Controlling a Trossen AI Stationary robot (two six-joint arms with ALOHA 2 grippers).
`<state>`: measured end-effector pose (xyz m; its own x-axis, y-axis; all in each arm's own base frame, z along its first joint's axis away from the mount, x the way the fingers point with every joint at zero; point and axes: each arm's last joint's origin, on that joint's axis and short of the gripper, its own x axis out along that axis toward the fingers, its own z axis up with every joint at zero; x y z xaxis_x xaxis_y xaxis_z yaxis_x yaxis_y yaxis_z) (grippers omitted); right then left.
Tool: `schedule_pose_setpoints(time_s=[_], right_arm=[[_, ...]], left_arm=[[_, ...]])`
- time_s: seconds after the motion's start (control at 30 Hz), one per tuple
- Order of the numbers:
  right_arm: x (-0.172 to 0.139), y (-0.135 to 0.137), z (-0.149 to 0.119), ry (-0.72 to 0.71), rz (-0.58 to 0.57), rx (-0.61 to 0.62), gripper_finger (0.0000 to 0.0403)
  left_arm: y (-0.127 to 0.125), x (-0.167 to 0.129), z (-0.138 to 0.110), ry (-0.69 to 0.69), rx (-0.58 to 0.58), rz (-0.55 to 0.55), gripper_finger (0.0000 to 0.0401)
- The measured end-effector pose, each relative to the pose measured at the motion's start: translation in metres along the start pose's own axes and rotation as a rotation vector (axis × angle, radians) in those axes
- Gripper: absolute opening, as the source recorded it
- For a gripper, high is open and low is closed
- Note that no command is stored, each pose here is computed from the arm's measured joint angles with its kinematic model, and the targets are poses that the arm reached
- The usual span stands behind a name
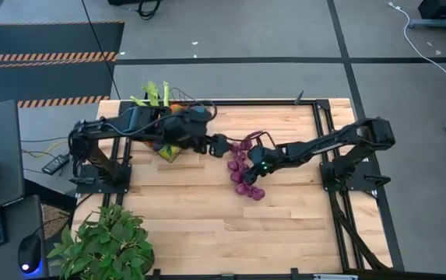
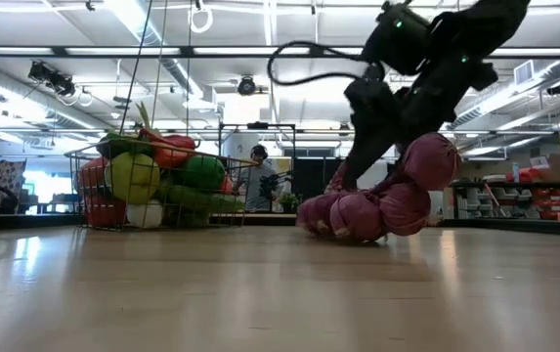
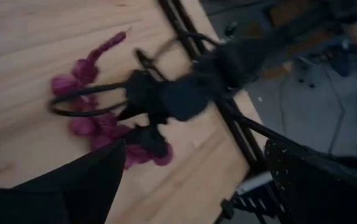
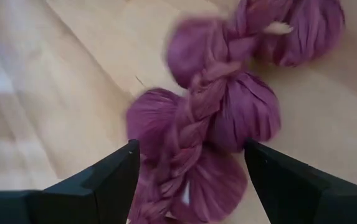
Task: Build produce basket
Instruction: Put the purple garlic into the wire basket
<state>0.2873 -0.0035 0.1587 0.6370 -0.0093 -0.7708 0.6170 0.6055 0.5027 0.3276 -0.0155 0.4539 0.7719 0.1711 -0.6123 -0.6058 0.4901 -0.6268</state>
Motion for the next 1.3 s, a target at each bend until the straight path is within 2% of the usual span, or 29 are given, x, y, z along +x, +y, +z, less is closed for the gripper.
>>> schedule_pose_setpoints(time_s=[0.17, 0.3, 0.63, 0.83, 1.07, 1.3], right_arm=[[0.021, 0.001, -0.005, 0.081, -0.021, 0.03, 0.0291], [0.032, 0.007, -0.002, 0.088, -0.029, 0.021, 0.0291], [0.031, 0.029, 0.018, 0.011, 0.005, 0.017, 0.0258], [0.025, 0.046, 0.031, -0.012, 0.087, -0.069, 0.0229], [0.012, 0.072, 0.058, -0.056, 0.209, -0.086, 0.0225], [-0.028, 0.121, 0.11, -0.271, 0.415, -0.178, 0.0225]], left_arm=[[-0.007, -0.003, -0.011, 0.019, 0.027, -0.033, 0.0387], [-0.012, -0.006, -0.02, 0.038, 0.068, -0.049, 0.0387], [-0.018, -0.015, -0.04, 0.101, 0.13, -0.068, 0.0387], [-0.011, -0.05, -0.021, -0.013, 0.095, -0.093, 0.0387], [-0.002, -0.098, 0.0, -0.131, 0.058, -0.211, 0.0387], [-0.001, -0.133, 0.014, -0.313, 0.054, -0.328, 0.0387]])
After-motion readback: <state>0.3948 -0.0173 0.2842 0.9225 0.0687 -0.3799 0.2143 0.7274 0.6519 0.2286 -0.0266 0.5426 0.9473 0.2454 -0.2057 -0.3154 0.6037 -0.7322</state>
